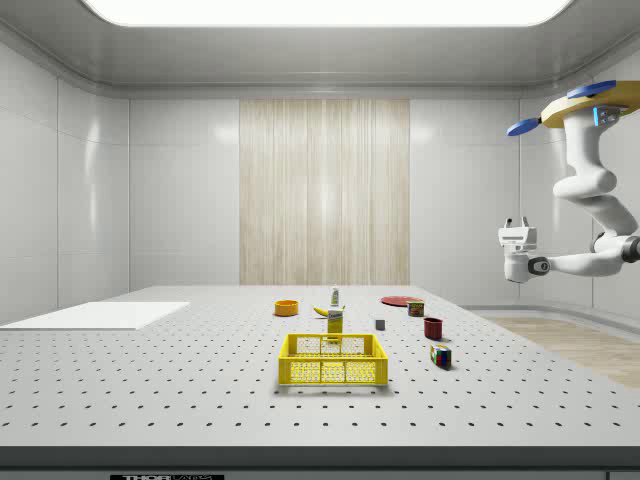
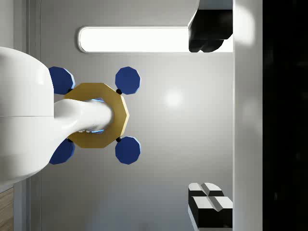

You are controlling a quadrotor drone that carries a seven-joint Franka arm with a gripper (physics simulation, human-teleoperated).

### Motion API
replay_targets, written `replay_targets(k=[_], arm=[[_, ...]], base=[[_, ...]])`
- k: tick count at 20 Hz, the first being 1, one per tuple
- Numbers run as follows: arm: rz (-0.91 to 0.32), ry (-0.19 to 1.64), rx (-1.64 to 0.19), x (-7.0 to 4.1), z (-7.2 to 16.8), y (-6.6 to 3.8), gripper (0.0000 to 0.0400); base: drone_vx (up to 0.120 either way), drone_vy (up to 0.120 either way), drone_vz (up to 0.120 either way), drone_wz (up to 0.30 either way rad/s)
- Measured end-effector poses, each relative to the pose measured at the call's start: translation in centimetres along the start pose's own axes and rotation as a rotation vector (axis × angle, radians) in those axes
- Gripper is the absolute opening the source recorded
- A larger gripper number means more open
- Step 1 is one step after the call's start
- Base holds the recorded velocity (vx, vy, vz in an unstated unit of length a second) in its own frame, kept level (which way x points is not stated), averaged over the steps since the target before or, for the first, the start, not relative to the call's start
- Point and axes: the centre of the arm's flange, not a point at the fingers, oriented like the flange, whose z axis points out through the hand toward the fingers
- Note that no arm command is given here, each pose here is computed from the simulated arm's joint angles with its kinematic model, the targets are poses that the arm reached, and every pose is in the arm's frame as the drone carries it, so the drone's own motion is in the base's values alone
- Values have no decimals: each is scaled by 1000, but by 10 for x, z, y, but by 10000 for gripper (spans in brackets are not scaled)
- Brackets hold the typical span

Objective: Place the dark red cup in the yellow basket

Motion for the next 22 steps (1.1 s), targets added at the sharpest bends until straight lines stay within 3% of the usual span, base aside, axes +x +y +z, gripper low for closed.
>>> replay_targets(k=[3,9,15,22], arm=[[0,2,2,-2,-23,2,400],[0,5,5,-2,-61,2,400],[0,8,8,0,-83,0,400],[0,12,12,0,-91,0,400]], base=[[0,0,0,0],[0,-107,0,0],[120,0,0,0],[120,0,0,0]])
